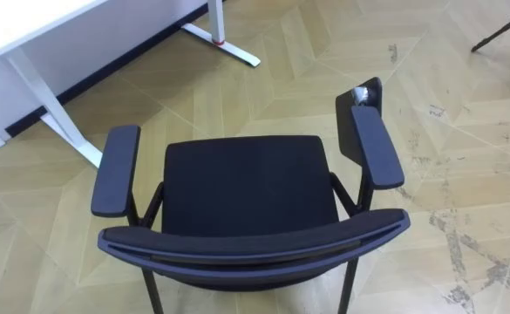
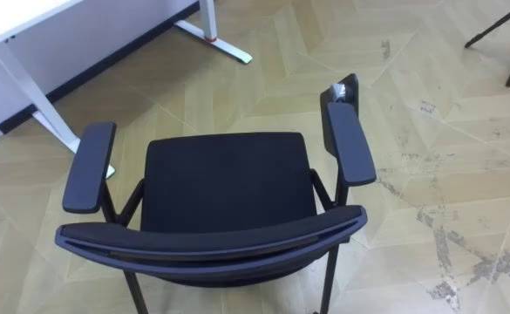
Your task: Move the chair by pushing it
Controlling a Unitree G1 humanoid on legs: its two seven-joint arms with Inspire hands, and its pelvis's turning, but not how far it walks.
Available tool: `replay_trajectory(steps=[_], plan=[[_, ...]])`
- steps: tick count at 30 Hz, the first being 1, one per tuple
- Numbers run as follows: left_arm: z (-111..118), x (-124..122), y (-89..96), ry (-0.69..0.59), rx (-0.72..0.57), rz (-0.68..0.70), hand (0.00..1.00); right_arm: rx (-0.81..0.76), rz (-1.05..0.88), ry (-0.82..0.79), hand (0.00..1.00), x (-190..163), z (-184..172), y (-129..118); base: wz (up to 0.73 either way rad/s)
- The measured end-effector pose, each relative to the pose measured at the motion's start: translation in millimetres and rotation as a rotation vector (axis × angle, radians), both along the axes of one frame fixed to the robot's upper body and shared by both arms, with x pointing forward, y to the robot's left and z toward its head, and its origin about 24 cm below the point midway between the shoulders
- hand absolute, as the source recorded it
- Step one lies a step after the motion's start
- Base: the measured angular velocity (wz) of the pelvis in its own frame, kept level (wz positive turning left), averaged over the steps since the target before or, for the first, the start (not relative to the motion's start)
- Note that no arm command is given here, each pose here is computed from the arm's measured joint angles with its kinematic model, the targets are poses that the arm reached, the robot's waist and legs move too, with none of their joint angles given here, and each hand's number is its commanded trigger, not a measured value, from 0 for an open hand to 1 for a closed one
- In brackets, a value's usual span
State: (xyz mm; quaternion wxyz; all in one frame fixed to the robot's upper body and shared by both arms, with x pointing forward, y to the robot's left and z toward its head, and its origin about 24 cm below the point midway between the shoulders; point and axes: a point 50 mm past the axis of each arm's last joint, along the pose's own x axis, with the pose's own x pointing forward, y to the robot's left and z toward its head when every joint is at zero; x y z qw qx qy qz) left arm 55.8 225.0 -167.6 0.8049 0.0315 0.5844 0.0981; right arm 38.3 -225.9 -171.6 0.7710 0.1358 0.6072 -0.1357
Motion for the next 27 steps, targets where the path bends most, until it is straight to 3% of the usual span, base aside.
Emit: replay_trajectory(steps=[27], plan=[[0.2, -1.8, 3.0, 0.018, 0.039, 0.007, 0.0, -0.024, -0.006, 0.008, 0.0, 1.3, 0.2, -1.9, 0.0]])
